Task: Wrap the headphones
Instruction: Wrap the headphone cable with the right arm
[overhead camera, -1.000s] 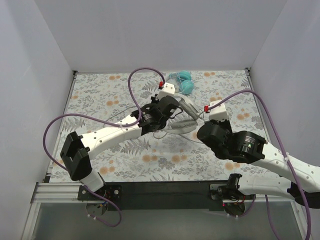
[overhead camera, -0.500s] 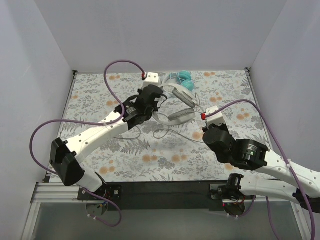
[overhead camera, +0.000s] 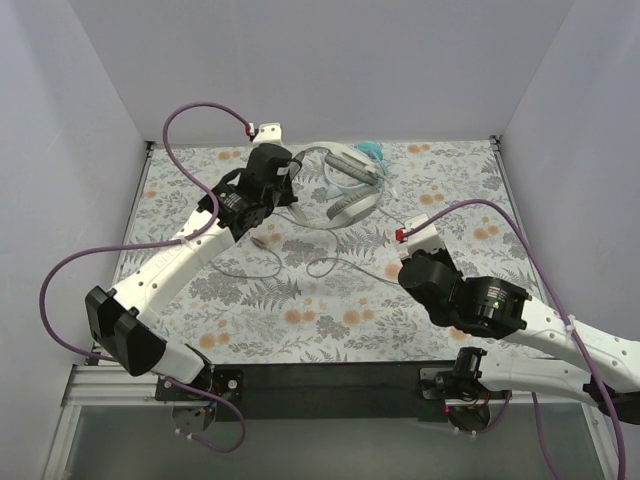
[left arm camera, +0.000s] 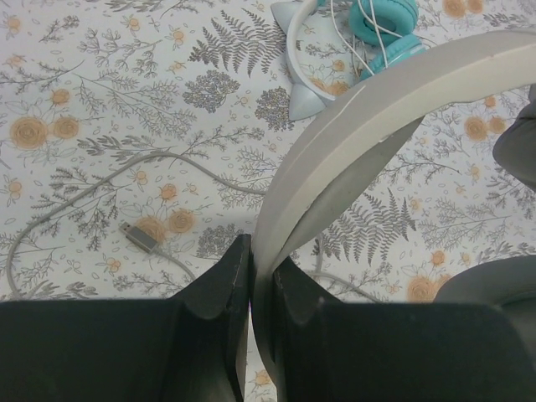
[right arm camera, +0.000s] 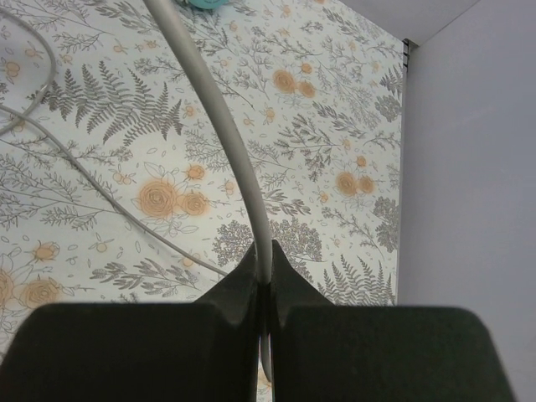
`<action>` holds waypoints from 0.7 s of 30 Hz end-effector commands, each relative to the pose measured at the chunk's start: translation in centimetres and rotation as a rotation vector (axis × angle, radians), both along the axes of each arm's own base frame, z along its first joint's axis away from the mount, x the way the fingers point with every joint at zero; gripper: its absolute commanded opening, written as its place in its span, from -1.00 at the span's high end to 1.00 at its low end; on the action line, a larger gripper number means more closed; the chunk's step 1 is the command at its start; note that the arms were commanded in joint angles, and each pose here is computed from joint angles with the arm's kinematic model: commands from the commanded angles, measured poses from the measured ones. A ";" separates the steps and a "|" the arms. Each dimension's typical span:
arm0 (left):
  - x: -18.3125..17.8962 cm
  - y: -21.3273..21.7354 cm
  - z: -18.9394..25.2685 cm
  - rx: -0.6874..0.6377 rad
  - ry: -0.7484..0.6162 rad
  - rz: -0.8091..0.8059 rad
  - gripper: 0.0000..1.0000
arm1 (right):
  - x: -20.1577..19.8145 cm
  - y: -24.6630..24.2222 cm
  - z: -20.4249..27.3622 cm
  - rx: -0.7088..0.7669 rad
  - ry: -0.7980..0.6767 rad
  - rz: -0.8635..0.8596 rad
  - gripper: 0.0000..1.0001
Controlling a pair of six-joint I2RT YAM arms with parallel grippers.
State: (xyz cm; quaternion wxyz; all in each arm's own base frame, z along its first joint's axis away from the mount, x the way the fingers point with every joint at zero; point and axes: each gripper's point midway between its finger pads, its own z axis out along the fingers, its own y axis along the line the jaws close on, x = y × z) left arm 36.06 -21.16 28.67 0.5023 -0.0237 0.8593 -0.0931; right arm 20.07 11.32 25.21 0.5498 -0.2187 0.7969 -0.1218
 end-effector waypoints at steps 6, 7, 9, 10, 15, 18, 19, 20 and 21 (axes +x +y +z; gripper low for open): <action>0.9 1.8 5.6 -0.272 -0.014 -0.020 1.00 | 0.1 -1.4 0.9 -0.027 -0.024 -0.061 0.97; 0.9 2.1 5.6 -0.285 -0.009 -0.018 1.00 | 0.0 -1.4 0.6 -0.031 -0.016 -0.058 0.97; 1.2 2.6 6.0 -0.322 0.002 -0.028 1.00 | -0.1 -1.0 0.0 -0.038 0.003 -0.044 0.97; 1.3 2.8 6.1 -0.333 0.003 -0.024 1.00 | -0.1 -0.9 -0.2 -0.048 0.012 -0.037 0.97; 2.6 1.6 5.8 -0.425 0.073 -0.015 1.00 | 0.4 2.9 -1.5 -0.176 0.071 0.064 0.97; 3.0 0.0 6.6 -0.517 0.103 -0.046 1.00 | 1.1 4.9 -1.3 -0.284 0.075 0.094 0.97; 3.0 -0.6 6.7 -0.545 0.115 -0.056 1.00 | 1.5 5.7 -1.2 -0.297 0.063 0.108 0.97; 3.1 -1.0 7.0 -0.572 0.115 -0.068 1.00 | 1.8 6.4 -1.3 -0.331 0.062 0.122 0.97; 3.1 -1.7 6.6 -0.613 0.149 -0.073 1.00 | 2.2 7.2 -1.1 -0.340 0.048 0.144 0.97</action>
